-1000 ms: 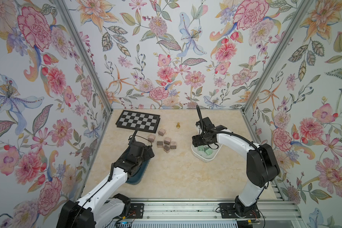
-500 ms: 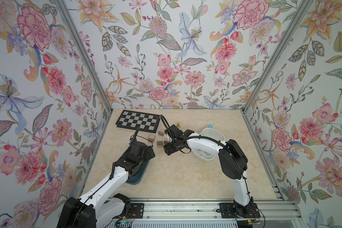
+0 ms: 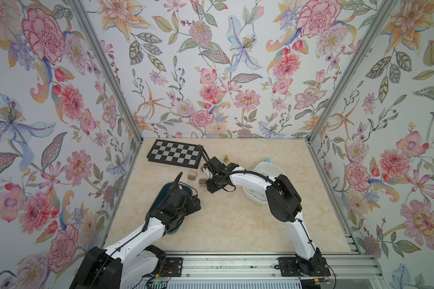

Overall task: Place the plugs by color into the storage box
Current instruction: Pick up the plug from the center of the board, then adjust the storage box at the center of the board.

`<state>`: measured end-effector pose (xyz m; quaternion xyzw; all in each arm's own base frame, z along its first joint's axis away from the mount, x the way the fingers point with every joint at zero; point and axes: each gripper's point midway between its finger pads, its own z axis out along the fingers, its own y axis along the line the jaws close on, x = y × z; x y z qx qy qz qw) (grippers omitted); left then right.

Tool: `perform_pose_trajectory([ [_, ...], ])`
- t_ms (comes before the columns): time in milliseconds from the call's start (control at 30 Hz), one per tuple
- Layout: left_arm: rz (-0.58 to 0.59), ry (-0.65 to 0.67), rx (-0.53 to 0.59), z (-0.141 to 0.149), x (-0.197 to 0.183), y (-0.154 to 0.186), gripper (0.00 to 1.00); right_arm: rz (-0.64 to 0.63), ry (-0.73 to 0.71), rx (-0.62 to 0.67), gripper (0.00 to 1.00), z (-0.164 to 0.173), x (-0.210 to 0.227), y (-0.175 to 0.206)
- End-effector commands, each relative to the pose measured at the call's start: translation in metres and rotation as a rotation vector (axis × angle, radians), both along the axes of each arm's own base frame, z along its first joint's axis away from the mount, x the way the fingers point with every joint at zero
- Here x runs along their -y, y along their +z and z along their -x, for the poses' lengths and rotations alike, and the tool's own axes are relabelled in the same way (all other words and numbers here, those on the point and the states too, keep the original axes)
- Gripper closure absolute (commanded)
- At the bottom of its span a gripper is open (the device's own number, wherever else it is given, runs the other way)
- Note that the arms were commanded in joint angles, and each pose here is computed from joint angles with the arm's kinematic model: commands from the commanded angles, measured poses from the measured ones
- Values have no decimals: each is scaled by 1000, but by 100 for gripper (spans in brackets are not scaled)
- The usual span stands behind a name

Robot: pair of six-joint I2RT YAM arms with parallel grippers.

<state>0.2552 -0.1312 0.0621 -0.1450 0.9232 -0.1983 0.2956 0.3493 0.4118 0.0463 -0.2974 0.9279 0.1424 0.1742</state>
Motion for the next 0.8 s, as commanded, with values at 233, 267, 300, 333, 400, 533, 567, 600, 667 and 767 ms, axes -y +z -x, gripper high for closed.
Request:
perform_pose_trajectory([
  [233, -204, -67, -36, -13, 4, -10, 17, 7, -41, 9, 73, -2, 36, 20],
  [267, -232, -78, -40, -15, 2, -10, 19, 0, -49, 13, 73, -2, 40, 24],
  [300, -258, -92, -42, -17, 3, -11, 21, -7, -56, 18, 74, -3, 46, 29],
  [333, -280, -108, -41, -18, 4, -12, 24, -12, -65, 21, 74, -3, 51, 34],
  [400, -319, -143, -42, -19, 8, -15, 33, -23, -75, 24, 75, -2, 59, 40],
  [533, -412, -229, -50, -15, 22, -23, 45, -35, -87, 31, 76, 1, 69, 51],
  [567, -430, -248, -50, -14, 27, -24, 47, -36, -93, 36, 75, 1, 72, 54],
  [600, -452, -271, -51, -11, 32, -27, 52, -39, -99, 41, 76, 1, 75, 57],
  [667, -480, -313, -42, -6, 43, -29, 62, -45, -114, 52, 76, -1, 84, 65],
  [767, -506, -378, -16, 1, 65, -31, 70, -59, -143, 68, 75, -5, 100, 77],
])
